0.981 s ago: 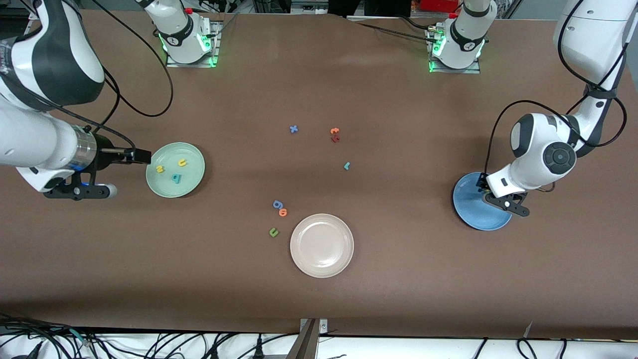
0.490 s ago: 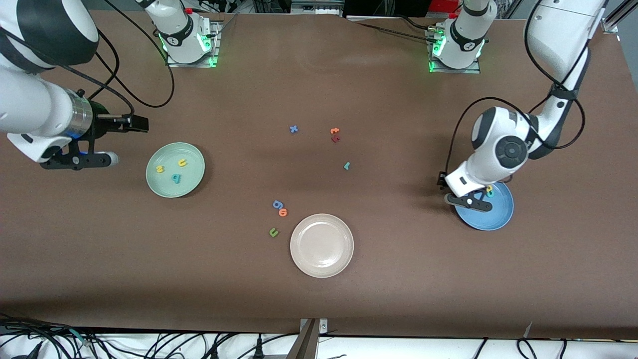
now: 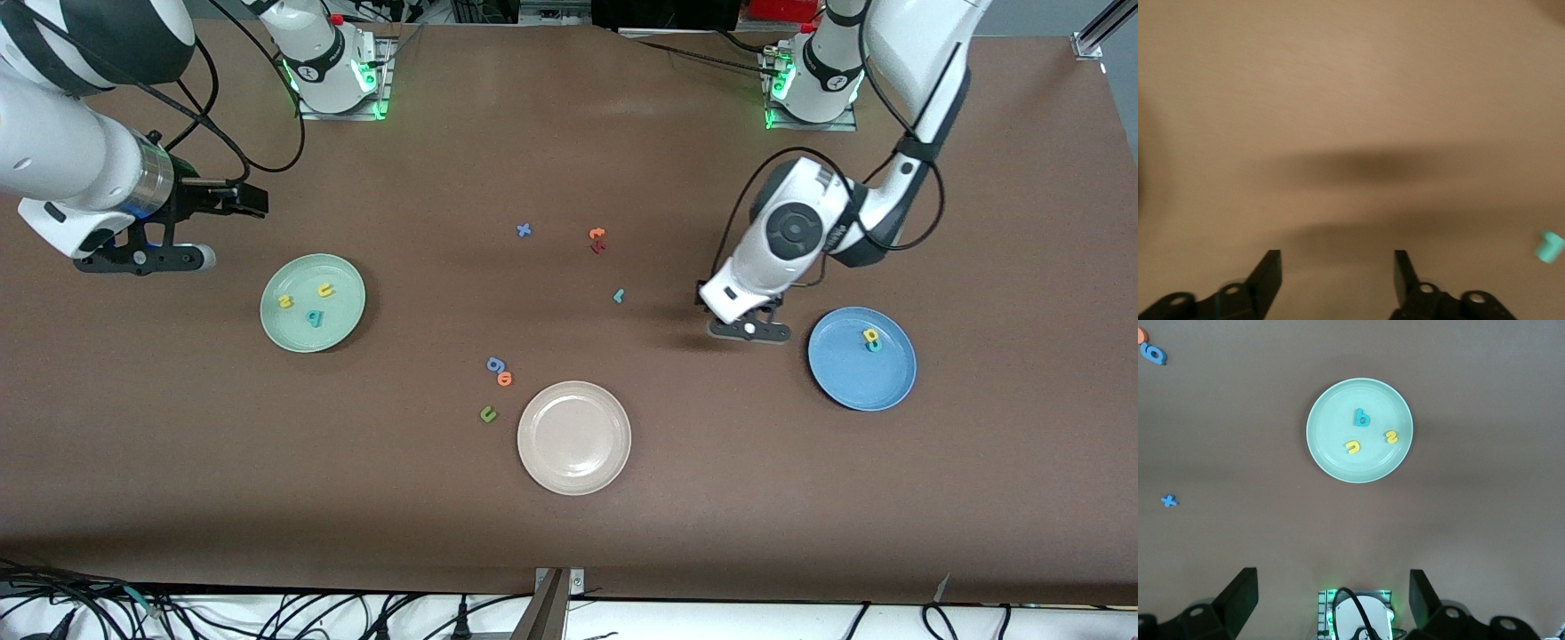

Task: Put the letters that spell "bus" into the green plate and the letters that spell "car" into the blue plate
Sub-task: 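Withdraw the right gripper to rest while the left gripper moves to the teal 1, then lower the left gripper onto the teal 1 and grasp it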

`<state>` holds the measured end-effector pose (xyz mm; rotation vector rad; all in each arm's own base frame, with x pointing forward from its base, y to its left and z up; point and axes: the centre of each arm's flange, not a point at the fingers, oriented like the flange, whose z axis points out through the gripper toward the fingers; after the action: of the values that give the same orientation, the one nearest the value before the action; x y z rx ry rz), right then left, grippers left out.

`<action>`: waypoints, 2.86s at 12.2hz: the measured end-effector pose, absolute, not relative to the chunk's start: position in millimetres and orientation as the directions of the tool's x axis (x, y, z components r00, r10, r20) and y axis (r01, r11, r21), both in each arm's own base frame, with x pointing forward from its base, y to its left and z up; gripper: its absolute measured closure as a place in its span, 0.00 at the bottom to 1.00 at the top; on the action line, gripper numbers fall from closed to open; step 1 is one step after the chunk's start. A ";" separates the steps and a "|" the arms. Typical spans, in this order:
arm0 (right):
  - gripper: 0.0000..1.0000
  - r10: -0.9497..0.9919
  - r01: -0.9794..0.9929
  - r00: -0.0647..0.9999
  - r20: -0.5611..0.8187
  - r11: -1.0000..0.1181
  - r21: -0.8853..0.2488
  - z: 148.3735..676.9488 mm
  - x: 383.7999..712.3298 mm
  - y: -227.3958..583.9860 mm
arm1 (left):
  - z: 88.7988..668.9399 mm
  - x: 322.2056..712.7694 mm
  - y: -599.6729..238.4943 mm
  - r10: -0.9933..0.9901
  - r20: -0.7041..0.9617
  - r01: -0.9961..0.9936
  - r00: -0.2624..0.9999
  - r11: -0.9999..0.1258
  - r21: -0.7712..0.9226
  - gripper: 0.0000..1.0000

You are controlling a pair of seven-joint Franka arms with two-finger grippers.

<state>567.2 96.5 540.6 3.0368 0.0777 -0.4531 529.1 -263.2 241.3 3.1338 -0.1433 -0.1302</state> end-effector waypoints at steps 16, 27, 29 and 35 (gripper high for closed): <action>0.00 0.022 0.026 0.996 -0.092 -0.999 0.039 566.4 545.0 18.6 | 193.1 462.4 -396.0 -0.466 0.012 -0.466 0.885 -0.884 0.019 0.04; 0.00 0.006 0.007 0.997 -0.082 -1.000 0.011 569.7 544.5 13.2 | 175.9 460.9 -412.0 -0.576 0.031 -0.575 0.817 -0.818 -0.037 0.29; 0.00 0.006 0.007 0.997 -0.078 -1.000 0.011 571.2 544.5 13.3 | 175.0 460.7 -411.9 -0.576 0.029 -0.575 0.817 -0.818 -0.036 0.33; 0.00 0.005 0.006 0.998 -0.064 -1.000 0.013 574.9 545.4 12.2 | 171.6 461.6 -412.4 -0.574 0.030 -0.574 0.818 -0.819 -0.032 0.48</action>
<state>545.4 12.2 574.9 3.1270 0.0080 -0.0994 461.6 -412.4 171.6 3.0155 -0.9522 0.0603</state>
